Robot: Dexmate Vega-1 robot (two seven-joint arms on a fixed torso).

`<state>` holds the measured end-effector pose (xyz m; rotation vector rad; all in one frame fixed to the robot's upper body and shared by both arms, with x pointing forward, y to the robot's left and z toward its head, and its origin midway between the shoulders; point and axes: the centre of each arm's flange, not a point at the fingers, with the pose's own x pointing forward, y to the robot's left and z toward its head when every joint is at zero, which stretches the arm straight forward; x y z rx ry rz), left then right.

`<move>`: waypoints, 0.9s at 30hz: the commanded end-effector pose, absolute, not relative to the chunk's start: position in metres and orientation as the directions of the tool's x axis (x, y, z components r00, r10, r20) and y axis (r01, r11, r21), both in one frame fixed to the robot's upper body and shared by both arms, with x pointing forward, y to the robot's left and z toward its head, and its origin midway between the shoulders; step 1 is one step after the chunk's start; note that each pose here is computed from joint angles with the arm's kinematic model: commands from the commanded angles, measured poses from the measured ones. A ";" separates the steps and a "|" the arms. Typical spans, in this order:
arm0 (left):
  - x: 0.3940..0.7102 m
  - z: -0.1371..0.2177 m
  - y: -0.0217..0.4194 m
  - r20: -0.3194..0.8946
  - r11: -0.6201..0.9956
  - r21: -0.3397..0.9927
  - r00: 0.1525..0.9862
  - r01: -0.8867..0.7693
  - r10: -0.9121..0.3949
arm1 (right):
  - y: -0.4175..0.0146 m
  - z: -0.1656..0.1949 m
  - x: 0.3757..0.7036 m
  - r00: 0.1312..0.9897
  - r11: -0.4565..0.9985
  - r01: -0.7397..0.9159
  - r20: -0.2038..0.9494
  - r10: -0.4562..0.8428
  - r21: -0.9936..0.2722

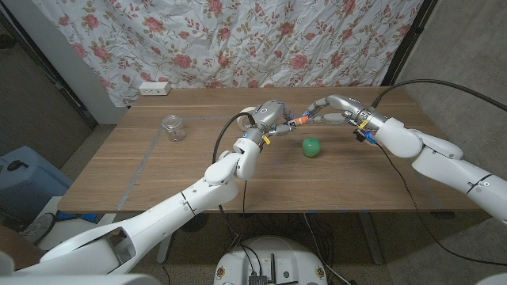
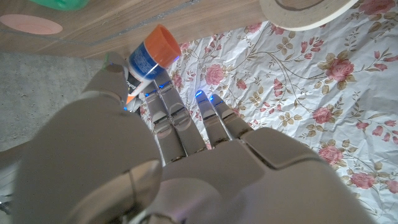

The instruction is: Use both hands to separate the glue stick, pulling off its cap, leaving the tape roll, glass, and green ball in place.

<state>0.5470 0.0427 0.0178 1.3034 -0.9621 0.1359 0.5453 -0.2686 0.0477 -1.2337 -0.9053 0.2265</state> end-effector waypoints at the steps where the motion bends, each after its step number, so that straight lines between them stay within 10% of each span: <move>1: 0.546 0.016 0.043 0.665 0.314 0.746 0.626 -0.587 -0.408 | -0.272 0.050 0.546 0.642 0.361 0.309 0.473 0.603 -0.880; 27: 0.545 0.014 0.047 0.659 0.308 0.751 0.638 -0.584 -0.399 | -0.276 0.055 0.537 0.634 0.344 0.333 0.479 0.607 -0.878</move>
